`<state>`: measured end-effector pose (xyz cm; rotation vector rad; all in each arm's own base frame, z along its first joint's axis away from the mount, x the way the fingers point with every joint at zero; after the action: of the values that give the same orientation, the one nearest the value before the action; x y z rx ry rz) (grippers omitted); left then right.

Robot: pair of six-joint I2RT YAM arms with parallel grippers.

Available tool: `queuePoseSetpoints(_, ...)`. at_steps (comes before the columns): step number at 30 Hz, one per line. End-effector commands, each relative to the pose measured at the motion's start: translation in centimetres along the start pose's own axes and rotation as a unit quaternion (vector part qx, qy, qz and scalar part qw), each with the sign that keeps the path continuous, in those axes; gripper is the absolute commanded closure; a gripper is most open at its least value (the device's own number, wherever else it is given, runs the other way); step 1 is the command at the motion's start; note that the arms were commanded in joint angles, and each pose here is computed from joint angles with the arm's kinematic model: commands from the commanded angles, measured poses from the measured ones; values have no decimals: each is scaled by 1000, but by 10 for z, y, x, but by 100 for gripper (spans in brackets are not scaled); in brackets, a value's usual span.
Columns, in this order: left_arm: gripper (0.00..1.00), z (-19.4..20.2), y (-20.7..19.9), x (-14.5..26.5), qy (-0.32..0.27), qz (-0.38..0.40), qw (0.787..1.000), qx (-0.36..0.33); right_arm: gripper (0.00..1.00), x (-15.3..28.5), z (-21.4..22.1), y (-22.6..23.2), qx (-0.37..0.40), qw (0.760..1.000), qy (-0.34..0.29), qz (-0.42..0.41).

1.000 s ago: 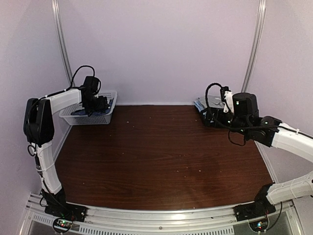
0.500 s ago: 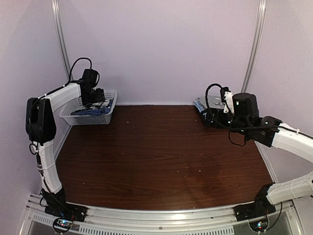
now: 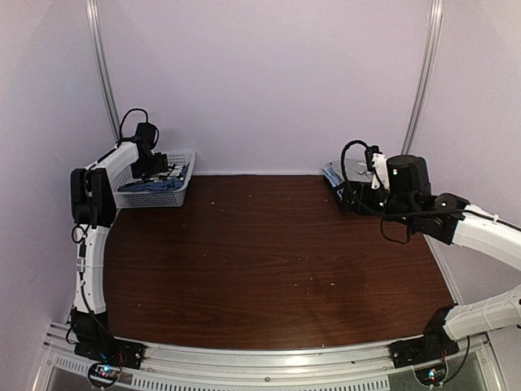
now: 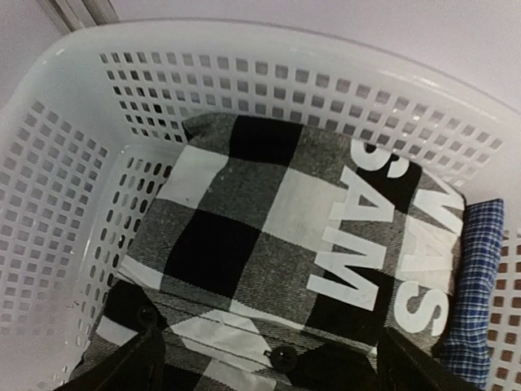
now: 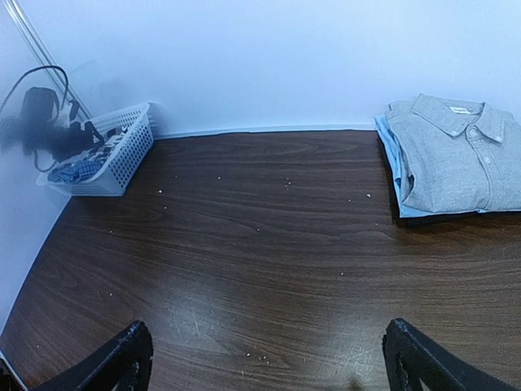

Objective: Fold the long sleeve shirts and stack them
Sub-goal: Pick up the crumpled shirt from the bin.

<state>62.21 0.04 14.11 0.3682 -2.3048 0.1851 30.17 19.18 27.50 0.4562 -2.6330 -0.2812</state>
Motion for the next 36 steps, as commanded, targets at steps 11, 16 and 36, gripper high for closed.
queuePoseSetpoints(11,29,54,0,-71,64,13,997,-37,0,4,-6,8,-7,1000,4,-22)
queuePoseSetpoints(16,57,61,-3,-75,72,26,996,-37,0,4,-6,10,-8,1000,6,-27)
queuePoseSetpoints(36,100,-84,-20,62,-133,104,986,-15,0,0,-8,13,-3,1000,8,-28)
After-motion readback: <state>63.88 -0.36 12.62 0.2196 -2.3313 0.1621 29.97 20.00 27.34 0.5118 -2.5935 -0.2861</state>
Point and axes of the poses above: each gripper's point midway between its finger pads, its own x axis back along the fingers, its own y axis along the line the jaws close on, z = x × y, the point moved 2 cm from there along x, back along the fingers, and after that the axes turned 1 degree about x, right-handed, at the moved point
